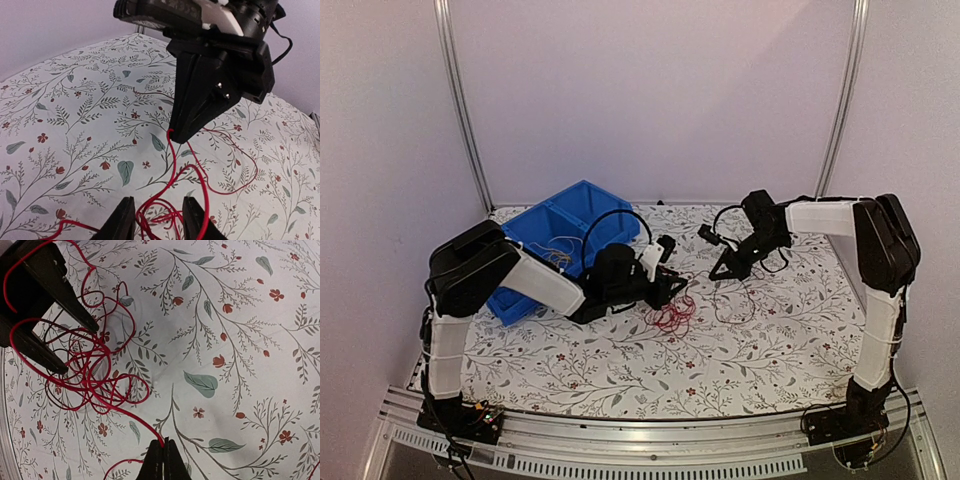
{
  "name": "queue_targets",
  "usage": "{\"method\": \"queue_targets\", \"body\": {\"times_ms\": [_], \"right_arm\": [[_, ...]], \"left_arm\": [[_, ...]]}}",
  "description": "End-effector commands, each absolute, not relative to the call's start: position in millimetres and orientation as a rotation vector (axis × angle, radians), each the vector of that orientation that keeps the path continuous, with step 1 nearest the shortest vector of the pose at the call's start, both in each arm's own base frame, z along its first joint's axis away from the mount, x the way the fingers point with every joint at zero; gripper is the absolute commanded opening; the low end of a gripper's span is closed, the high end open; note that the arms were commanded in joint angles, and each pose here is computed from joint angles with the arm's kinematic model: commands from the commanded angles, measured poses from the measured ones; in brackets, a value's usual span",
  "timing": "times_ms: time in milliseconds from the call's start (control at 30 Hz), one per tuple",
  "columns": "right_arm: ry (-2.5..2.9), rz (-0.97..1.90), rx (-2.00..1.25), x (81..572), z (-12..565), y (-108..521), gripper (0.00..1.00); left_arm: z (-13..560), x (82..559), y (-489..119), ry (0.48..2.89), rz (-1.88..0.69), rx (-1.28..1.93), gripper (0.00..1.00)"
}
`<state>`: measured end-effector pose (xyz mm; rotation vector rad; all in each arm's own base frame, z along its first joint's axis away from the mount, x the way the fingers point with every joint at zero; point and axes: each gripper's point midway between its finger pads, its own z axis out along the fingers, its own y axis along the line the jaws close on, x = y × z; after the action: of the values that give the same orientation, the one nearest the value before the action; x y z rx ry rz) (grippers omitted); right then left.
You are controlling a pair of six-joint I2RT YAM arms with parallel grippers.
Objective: Untangle the cables
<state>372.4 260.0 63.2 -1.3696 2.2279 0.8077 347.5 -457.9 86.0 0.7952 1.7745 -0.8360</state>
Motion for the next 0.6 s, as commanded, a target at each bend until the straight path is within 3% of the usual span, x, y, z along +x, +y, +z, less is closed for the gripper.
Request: {"method": "queue_targets", "body": {"times_ms": [0,133,300,567], "right_arm": [[2.14,0.867,-1.365,377.1,106.5,276.2,0.0],[2.011,0.887,-1.39,364.6,170.3,286.3,0.0],[1.803,0.862,-1.414,346.7,271.5,291.5,0.0],[1.423,0.558,-1.32,339.4,429.7,273.8,0.0]], "left_arm": [[80.3,349.6,-465.4,1.769,-0.849,0.798,0.34],[61.7,355.3,-476.2,1.804,-0.856,0.812,0.36],[38.6,355.2,-490.7,1.826,-0.92,0.829,0.23],[22.5,346.9,-485.8,1.863,-0.943,0.822,0.19]]}}
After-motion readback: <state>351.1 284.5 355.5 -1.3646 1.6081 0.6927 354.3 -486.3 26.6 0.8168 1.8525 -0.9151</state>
